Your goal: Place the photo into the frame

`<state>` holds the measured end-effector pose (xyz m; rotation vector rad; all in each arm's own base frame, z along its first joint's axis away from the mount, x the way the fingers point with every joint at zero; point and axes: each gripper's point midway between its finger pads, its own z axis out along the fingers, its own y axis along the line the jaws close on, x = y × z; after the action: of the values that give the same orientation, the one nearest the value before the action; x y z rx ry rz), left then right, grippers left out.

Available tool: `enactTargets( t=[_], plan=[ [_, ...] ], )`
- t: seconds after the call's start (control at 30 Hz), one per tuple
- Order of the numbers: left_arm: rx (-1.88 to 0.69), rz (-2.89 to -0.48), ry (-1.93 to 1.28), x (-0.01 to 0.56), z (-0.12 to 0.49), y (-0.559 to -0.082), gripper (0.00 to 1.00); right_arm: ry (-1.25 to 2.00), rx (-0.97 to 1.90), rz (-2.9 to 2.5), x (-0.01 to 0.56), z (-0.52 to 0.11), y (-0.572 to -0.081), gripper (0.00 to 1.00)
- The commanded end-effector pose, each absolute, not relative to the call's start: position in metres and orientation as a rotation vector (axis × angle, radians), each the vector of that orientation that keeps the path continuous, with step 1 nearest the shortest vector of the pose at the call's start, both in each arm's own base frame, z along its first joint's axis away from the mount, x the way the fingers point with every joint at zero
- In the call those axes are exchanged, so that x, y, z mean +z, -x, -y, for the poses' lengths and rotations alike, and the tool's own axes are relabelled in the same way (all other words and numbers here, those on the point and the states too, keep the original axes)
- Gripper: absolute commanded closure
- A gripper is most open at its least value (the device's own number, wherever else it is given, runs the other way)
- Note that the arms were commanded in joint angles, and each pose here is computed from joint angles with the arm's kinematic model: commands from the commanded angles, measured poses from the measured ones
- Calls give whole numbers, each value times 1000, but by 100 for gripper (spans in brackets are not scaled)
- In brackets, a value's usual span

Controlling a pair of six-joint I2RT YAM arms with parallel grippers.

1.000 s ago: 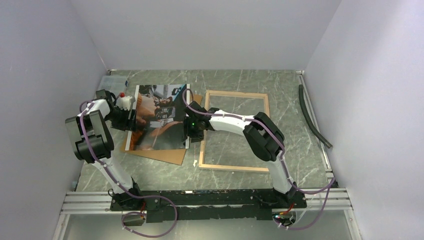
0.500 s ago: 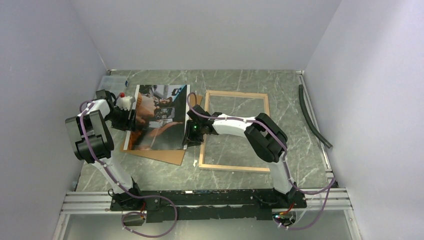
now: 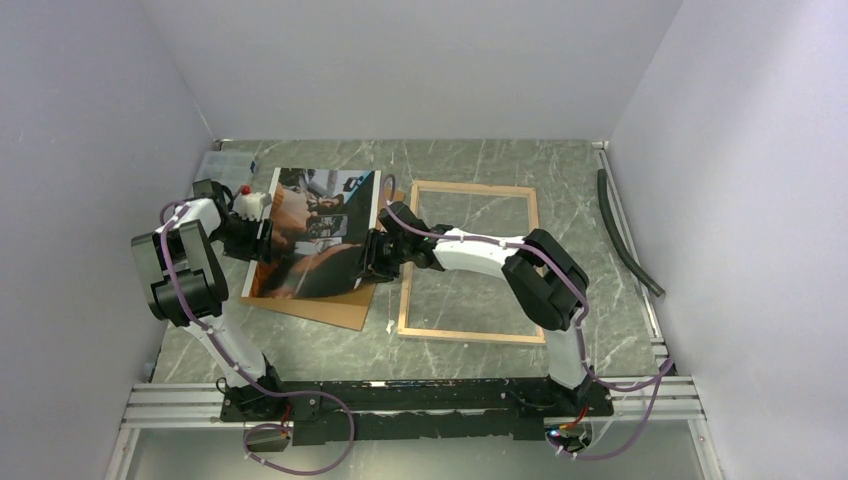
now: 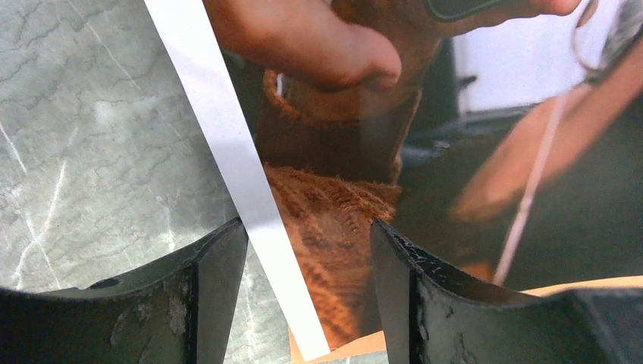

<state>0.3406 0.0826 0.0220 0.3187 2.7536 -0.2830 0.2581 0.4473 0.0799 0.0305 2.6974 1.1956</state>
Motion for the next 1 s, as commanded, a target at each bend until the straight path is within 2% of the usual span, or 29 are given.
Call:
enactTargets(
  t=[0.0, 0.17, 0.4, 0.63, 0.7, 0.8, 0.87, 0.97],
  plan=[
    [-369, -2779, -333, 18, -67, -326, 35, -65, 1297, -2687, 81, -456, -257, 61],
    [-405, -2779, -305, 23, -62, -330, 36, -156, 1351, -2699, 68, -455, -257, 55],
    [-426, -2780, -319, 24, -57, -323, 37, -309, 1432, -2689, 56, -455, -255, 63],
    [-430, -2782, -334, 25, -55, -317, 40, -391, 1431, -2628, 60, -446, -259, 66],
    [-422, -2778, -338, 28, -57, -318, 40, -376, 1416, -2611, 67, -446, -262, 73],
    [-430, -2774, -333, 34, -57, -321, 38, -319, 1355, -2600, 77, -443, -269, 90],
    [-439, -2766, -319, 43, -57, -326, 32, -248, 1282, -2580, 90, -439, -276, 98],
    [-427, -2739, -300, 64, -60, -335, 18, -80, 1139, -2519, 122, -431, -289, 100]
  ],
)
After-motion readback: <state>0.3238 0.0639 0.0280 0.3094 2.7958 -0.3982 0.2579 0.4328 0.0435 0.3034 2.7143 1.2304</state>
